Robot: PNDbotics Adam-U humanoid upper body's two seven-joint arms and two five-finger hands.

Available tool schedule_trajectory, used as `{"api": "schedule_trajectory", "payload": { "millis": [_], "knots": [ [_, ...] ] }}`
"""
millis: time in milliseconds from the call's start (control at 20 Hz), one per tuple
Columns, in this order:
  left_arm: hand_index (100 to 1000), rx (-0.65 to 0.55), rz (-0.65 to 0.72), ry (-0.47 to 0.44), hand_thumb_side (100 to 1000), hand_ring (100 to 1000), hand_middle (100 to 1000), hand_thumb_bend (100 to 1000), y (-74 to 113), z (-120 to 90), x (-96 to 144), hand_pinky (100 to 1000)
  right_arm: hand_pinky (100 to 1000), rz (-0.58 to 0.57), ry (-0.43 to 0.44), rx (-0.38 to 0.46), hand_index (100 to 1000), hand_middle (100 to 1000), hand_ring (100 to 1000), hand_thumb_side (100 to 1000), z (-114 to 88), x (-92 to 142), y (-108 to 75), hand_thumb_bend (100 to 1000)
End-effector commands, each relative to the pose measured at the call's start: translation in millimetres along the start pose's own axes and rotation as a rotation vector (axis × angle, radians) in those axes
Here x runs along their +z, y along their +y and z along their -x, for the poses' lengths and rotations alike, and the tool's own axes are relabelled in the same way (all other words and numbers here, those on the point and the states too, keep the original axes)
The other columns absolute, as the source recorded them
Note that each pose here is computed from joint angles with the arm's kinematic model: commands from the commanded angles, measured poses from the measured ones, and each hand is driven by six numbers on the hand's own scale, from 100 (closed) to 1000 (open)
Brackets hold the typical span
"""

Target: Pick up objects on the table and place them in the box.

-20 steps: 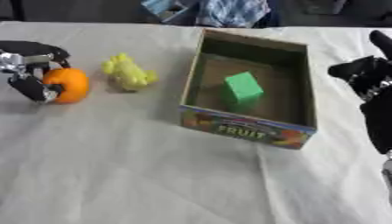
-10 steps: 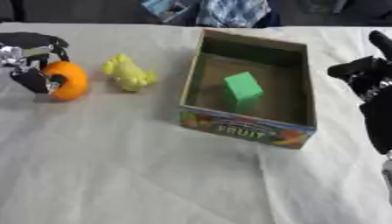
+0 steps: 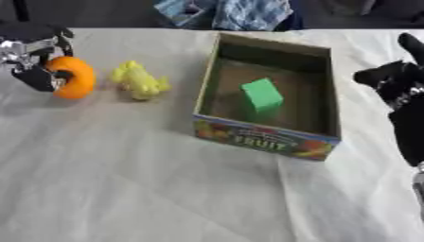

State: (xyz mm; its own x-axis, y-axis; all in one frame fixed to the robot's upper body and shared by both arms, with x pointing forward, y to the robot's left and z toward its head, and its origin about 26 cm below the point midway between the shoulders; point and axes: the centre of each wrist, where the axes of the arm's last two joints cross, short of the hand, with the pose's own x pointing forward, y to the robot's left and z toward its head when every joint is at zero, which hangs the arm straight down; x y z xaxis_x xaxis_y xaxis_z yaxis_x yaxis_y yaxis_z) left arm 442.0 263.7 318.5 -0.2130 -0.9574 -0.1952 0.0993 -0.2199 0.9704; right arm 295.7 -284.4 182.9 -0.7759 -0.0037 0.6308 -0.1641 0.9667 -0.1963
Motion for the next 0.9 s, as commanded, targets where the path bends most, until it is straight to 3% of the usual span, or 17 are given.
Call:
{"api": "schedule_trajectory", "payload": {
  "millis": [50,500,900],
  "knots": [
    [664,-0.031,-0.065,0.021,100,495,1000,100,21.6,6,12,255,804,-0.009,-0.025,0.012,975,584,718,1000,-7,-4,-2.4,359],
    [624,-0.017,-0.144,-0.034,100,457,1000,100,40.6,-11,22,189,804,-0.006,-0.030,0.014,974,584,718,1000,-8,-5,-3.3,358],
    [609,-0.021,-0.241,-0.165,100,439,1000,100,69.7,-47,38,148,804,-0.005,-0.033,0.009,972,584,718,1000,-8,-5,-3.2,357]
  ]
}}
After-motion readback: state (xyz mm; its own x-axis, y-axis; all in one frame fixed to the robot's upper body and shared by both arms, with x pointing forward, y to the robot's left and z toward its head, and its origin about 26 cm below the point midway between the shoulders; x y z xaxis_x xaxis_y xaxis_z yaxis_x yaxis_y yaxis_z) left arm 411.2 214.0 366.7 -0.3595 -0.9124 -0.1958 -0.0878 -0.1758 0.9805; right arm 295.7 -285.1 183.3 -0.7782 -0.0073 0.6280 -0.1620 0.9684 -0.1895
